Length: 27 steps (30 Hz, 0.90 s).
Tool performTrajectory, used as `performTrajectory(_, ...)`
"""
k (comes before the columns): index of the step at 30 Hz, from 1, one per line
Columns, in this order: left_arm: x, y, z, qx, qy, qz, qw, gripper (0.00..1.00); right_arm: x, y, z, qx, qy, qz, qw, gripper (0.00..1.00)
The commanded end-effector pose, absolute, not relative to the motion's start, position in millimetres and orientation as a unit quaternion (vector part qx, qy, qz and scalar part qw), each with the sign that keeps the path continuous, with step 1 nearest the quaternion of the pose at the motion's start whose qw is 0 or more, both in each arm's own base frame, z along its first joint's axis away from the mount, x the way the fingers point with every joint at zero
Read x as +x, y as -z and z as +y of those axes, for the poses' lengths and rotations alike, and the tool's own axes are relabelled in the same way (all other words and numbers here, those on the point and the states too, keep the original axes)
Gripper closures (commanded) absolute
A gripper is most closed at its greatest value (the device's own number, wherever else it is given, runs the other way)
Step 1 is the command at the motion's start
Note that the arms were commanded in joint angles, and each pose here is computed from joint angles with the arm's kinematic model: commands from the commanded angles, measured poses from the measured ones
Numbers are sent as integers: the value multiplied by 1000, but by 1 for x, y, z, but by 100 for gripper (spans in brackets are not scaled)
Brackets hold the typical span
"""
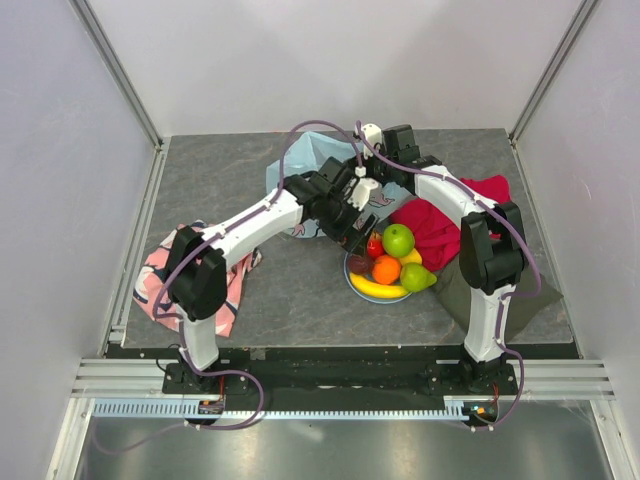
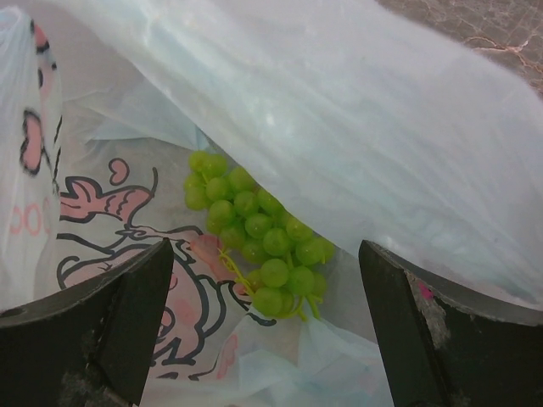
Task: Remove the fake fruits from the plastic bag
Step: Place the fake fruit on the plate, then adjust the plastic bag at the center of the board.
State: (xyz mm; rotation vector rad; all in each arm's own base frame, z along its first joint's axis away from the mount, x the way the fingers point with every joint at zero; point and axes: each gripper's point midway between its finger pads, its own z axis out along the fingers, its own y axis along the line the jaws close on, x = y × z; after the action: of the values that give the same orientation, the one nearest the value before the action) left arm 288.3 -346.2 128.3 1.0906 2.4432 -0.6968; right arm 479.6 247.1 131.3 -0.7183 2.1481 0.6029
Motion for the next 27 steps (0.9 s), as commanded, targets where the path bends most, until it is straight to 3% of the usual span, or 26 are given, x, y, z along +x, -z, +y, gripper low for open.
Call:
performTrajectory(1, 330, -223, -334, 394, 245, 820, 336, 1, 479, -158, 247, -296, -231, 830, 413, 2)
performTrajectory(6, 380, -317, -296, 339, 205, 787, 473, 1, 456, -160, 247, -313, -238, 827, 403, 2)
performTrajectory(9, 416, -330, -257, 277, 143, 807, 502, 1, 445, -164, 252, -324, -239, 822, 402, 2)
performTrajectory(19, 463, -274, -196, 207, 55, 877, 429, 1, 414, -172, 287, -370, -252, 804, 391, 2)
performTrajectory(25, 413, -241, -184, 226, 94, 900, 361, 21, 417, -156, 277, -357, -217, 823, 384, 2)
performTrajectory(27, 385, -224, -178, 236, 103, 906, 334, 55, 425, -155, 277, -353, -208, 825, 388, 2)
